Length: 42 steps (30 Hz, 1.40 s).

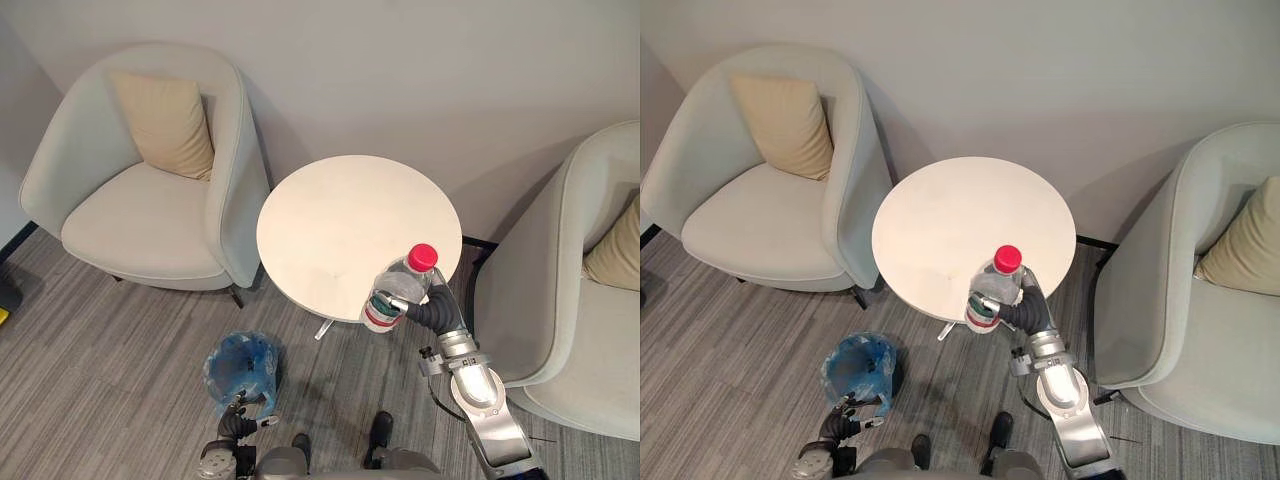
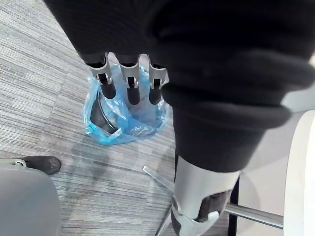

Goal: Gather rubbish on tea table into small bin, then transfer packed bag to large trash can.

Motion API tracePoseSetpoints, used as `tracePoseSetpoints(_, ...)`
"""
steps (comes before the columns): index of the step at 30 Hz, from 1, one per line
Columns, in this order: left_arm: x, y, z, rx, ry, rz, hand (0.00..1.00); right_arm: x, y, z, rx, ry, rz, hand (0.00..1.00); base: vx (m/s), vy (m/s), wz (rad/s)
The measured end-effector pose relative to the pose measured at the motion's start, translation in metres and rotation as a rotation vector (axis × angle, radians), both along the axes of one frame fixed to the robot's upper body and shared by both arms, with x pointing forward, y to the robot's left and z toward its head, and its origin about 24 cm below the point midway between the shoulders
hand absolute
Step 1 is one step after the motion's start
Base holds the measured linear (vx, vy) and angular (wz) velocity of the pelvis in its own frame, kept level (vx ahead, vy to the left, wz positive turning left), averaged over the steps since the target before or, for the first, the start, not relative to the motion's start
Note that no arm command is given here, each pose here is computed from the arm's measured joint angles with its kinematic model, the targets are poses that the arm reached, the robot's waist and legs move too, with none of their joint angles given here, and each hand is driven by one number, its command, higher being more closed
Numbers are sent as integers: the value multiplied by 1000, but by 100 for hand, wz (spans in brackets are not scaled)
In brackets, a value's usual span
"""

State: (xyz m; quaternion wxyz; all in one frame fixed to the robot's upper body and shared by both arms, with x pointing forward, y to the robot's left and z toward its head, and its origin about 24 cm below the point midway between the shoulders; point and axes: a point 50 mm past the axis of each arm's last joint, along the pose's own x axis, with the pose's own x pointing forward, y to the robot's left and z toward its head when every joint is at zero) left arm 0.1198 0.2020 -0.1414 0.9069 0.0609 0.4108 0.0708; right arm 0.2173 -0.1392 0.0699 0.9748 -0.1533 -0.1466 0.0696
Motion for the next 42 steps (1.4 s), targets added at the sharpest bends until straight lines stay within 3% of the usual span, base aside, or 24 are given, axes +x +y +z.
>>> tracePoseSetpoints(10, -2, 1, -1, 3, 8, 3, 0, -2, 5, -21, -97, 74, 29, 100, -9, 13, 3)
tracePoseSetpoints(19, 0, 4, 1, 7, -10, 38, 0, 10, 9, -9, -85, 13, 11, 100, -63, -117, 103)
tracePoseSetpoints(27, 22, -14, 7, -46, -77, 52, 0, 26, -7, 6, -84, -50, -82, 100, -71, -66, 95)
tracePoseSetpoints(31, 14, -27, 2, -73, -52, 38, 0, 26, -28, 2, -82, -31, -182, 100, -19, 74, 77)
tracePoseSetpoints(42, 2, -18, -1, -33, -16, 9, 0, 23, -11, -19, -18, 63, -166, 100, -11, 63, 5)
